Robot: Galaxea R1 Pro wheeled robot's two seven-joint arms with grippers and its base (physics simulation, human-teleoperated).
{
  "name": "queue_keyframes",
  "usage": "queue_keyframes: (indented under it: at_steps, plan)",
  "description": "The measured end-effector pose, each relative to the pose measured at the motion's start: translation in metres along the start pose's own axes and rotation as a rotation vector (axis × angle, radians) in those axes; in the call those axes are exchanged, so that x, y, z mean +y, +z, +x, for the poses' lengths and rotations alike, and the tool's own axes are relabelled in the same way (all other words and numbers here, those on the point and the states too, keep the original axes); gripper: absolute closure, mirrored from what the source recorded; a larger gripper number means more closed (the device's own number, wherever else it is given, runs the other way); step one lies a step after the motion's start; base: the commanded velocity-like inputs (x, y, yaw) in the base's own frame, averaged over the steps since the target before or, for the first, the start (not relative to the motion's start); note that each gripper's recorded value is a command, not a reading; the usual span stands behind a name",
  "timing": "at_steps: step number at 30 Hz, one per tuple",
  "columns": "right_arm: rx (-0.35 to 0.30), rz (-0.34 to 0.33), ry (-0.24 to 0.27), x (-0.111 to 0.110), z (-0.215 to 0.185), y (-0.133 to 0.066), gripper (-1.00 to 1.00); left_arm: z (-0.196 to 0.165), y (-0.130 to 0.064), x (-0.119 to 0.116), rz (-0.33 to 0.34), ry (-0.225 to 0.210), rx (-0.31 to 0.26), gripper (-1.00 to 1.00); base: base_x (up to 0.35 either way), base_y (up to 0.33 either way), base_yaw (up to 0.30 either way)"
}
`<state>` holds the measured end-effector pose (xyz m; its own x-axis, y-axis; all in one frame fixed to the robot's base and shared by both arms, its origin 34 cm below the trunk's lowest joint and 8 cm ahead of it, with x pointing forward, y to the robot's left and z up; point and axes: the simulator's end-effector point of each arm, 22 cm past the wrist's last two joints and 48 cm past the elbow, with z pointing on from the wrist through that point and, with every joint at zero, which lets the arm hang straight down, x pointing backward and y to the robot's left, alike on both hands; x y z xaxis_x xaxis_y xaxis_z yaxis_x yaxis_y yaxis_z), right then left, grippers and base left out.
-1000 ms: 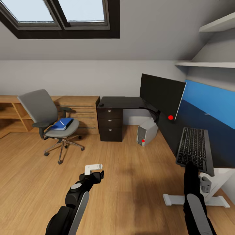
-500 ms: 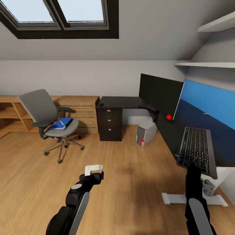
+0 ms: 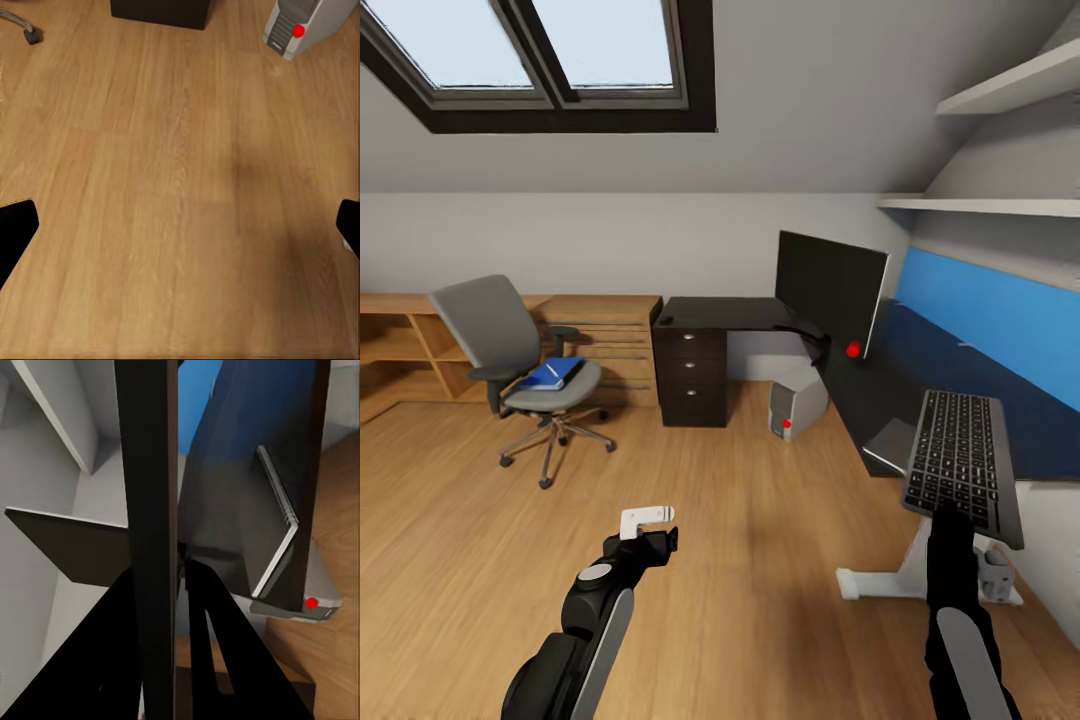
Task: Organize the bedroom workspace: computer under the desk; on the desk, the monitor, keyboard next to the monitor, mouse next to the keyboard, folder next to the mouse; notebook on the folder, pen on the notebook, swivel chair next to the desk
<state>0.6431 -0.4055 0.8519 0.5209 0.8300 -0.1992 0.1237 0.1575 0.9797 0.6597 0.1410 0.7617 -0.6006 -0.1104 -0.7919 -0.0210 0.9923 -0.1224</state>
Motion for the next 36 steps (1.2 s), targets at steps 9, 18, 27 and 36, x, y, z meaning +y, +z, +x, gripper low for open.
queue_keyframes:
  at_steps: [9, 18, 27, 36]
  plan:
    - [0.033, -0.021, 0.006, 0.011, 0.014, -0.004, 1.0, -0.006, -0.004, -0.001, 0.002, -0.001, -0.014, -1.0, -0.246, -0.002, 0.004]
    - [0.083, -0.05, 0.007, 0.026, 0.036, -0.01, 1.0, -0.012, -0.009, -0.002, 0.004, 0.0, -0.028, -1.0, 0.005, 0.016, 0.075]
    - [0.147, -0.062, 0.002, 0.031, 0.064, -0.019, 1.0, -0.016, -0.011, -0.002, 0.005, 0.0, -0.036, -1.0, 0.165, 0.164, 0.045]
    - [0.279, -0.084, -0.028, 0.034, 0.121, -0.041, 1.0, -0.015, -0.011, -0.002, 0.003, 0.002, -0.036, -1.0, 0.017, 0.017, 0.001]
